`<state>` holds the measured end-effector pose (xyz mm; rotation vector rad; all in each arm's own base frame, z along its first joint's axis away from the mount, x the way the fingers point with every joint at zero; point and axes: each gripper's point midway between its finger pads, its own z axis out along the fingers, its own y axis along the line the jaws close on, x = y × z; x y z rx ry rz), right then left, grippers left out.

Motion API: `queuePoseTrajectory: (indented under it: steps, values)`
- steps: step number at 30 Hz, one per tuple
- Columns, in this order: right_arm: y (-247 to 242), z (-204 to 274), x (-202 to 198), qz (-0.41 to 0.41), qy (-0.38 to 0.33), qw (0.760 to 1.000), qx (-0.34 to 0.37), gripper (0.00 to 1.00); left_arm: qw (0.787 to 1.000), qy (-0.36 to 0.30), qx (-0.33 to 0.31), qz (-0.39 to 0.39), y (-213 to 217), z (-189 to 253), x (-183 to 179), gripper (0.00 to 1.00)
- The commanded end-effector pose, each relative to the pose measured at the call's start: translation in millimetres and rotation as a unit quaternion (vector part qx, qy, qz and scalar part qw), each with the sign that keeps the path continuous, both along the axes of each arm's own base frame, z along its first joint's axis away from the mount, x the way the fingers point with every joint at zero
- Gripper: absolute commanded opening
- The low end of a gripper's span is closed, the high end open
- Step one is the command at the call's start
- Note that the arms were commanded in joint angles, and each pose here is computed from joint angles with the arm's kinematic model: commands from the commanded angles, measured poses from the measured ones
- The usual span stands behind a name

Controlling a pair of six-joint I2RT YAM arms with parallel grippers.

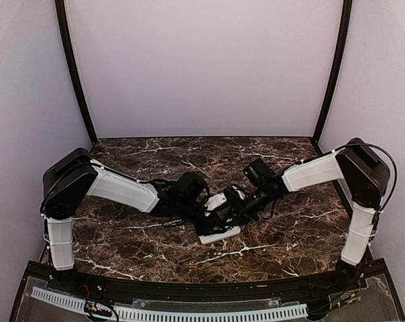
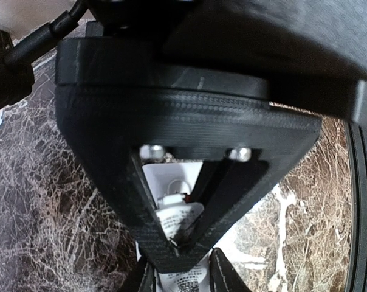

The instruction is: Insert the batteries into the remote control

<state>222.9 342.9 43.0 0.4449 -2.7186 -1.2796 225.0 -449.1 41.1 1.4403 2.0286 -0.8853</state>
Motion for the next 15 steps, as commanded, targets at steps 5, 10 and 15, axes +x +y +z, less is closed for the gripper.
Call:
queuePoseTrajectory:
  steps: [5,10,15]
  values:
    - [-12,-18,-12,-0.007,0.006,0.999,-0.05,0.06,0.997,0.059,0.039,-0.025,18,-26,-29,0.27]
    - [-12,-12,-10,-0.008,0.002,0.999,-0.047,0.1,0.996,0.072,0.046,-0.036,21,-29,-37,0.27]
    - [-12,-6,-10,-0.007,-0.002,0.999,-0.046,0.14,0.994,0.079,0.056,-0.043,26,-34,-45,0.28]
